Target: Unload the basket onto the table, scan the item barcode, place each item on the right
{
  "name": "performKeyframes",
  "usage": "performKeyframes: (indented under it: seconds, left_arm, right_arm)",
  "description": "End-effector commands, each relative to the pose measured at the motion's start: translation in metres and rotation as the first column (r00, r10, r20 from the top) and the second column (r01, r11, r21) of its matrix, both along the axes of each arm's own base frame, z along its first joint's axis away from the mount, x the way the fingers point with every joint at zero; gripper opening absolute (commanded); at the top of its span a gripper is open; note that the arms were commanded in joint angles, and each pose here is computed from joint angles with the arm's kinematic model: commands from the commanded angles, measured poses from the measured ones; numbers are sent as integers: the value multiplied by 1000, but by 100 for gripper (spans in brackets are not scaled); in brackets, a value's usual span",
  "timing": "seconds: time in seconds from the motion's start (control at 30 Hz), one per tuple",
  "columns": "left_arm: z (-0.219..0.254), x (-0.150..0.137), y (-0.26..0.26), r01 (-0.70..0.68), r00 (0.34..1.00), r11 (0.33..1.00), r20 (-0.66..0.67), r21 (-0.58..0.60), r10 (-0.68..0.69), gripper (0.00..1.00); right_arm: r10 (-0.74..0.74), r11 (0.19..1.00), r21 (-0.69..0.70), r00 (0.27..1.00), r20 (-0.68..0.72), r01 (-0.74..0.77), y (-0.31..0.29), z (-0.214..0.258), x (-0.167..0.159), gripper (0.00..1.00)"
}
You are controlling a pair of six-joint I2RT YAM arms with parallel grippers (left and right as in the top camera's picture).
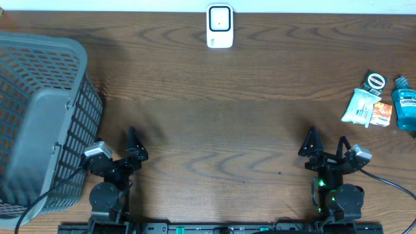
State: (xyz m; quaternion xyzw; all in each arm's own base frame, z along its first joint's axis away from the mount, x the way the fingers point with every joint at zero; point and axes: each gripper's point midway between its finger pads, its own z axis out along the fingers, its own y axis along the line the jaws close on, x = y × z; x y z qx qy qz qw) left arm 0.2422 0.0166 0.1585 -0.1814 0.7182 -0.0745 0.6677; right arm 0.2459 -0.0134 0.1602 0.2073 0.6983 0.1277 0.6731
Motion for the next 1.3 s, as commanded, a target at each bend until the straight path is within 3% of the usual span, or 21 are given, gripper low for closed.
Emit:
performKeyframes:
  seconds: [0.0,0.23,0.9,1.1,1.27]
  left_arm:
    - [-17,0,5,-21,999,999,-41,43,22,98]
    - [-20,1,-9,107,992,941,-99,320,-79,98]
    - [-36,3,-13,155,980,935,-171,320,-103,98]
    - [-36,3,-13,154,980,935,-171,320,-103,98]
    - [-36,3,-13,154,980,935,-170,320,-103,98]
  right_arm:
    - [2,1000,-19,1000,0,-2,1,0,0,99]
    - [3,1000,-19,1000,1,-3,1,0,0,99]
    - [-8,1000,-27,1000,0,8,-1,0,-1,99]
    - [-28,991,-133,1000,-6,27,-6,2,-1,99]
    - [27,902,-428,999,-45,-43,2,1,0,99]
